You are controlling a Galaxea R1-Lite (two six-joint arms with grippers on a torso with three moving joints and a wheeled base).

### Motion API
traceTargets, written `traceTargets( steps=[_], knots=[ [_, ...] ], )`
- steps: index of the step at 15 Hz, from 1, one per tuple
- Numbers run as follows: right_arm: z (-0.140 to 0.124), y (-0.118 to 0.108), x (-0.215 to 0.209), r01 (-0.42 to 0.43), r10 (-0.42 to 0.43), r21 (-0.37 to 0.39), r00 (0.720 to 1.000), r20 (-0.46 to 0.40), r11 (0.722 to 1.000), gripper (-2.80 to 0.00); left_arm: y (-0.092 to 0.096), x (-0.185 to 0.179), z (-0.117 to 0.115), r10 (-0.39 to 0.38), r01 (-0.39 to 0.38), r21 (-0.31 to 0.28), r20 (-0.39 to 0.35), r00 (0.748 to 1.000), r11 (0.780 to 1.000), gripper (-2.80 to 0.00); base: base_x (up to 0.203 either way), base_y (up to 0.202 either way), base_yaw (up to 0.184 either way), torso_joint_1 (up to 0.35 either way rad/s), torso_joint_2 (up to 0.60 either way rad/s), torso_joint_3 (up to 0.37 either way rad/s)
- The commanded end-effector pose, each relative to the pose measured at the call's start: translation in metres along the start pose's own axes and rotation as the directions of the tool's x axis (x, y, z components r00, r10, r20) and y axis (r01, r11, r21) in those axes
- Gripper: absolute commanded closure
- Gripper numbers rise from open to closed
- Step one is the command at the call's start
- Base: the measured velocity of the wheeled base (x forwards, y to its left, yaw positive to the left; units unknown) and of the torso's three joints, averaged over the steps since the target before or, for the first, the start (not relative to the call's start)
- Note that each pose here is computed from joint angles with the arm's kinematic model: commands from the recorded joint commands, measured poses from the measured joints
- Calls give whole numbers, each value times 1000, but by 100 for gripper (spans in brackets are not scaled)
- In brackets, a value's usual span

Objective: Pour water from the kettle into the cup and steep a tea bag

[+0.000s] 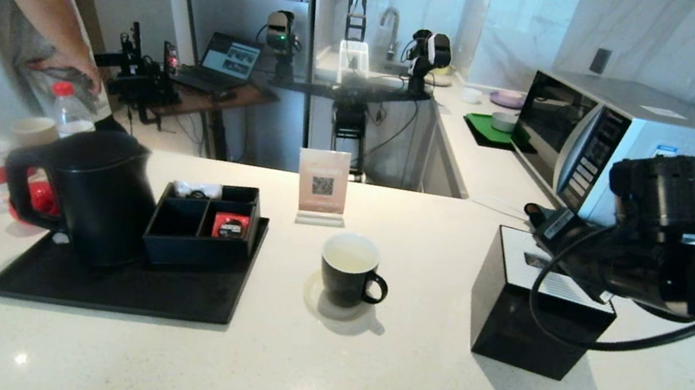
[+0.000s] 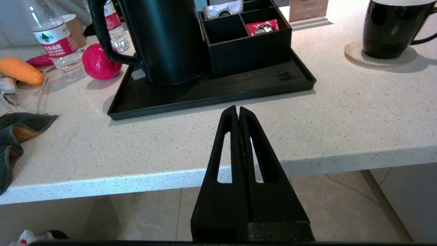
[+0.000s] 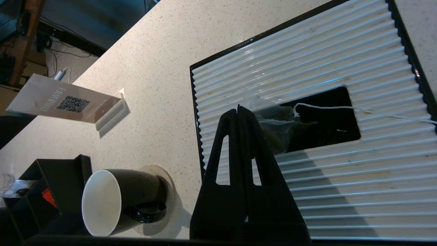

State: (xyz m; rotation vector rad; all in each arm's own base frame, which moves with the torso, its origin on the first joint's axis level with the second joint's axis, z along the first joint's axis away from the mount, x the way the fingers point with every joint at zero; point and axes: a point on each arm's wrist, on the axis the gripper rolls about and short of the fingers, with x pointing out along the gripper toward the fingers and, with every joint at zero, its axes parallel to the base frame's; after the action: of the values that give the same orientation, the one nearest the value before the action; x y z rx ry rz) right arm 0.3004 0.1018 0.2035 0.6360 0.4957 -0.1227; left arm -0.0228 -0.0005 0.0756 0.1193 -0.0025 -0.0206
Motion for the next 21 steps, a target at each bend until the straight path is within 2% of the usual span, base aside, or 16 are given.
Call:
traceTargets(
  steps=[1, 7, 13, 21],
  knots=[
    [-2, 0, 8, 3, -3, 5, 1000, 1, 1000, 0, 0, 0, 0, -1, 1, 0, 0, 1000, 1000, 0, 0, 0, 0, 0, 0, 0],
    [-2, -4, 19, 29, -29, 13, 999, 31, 999, 0, 0, 0, 0, -1, 1, 0, 0, 1000, 1000, 0, 0, 0, 0, 0, 0, 0],
    [6, -18, 24, 77, -79, 34, 996, 45, 996, 0, 0, 0, 0, -1, 1, 0, 0, 1000, 1000, 0, 0, 0, 0, 0, 0, 0],
    [10, -18, 16, 64, -66, 39, 996, 53, 997, 0, 0, 0, 0, -1, 1, 0, 0, 1000, 1000, 0, 0, 0, 0, 0, 0, 0]
  ],
)
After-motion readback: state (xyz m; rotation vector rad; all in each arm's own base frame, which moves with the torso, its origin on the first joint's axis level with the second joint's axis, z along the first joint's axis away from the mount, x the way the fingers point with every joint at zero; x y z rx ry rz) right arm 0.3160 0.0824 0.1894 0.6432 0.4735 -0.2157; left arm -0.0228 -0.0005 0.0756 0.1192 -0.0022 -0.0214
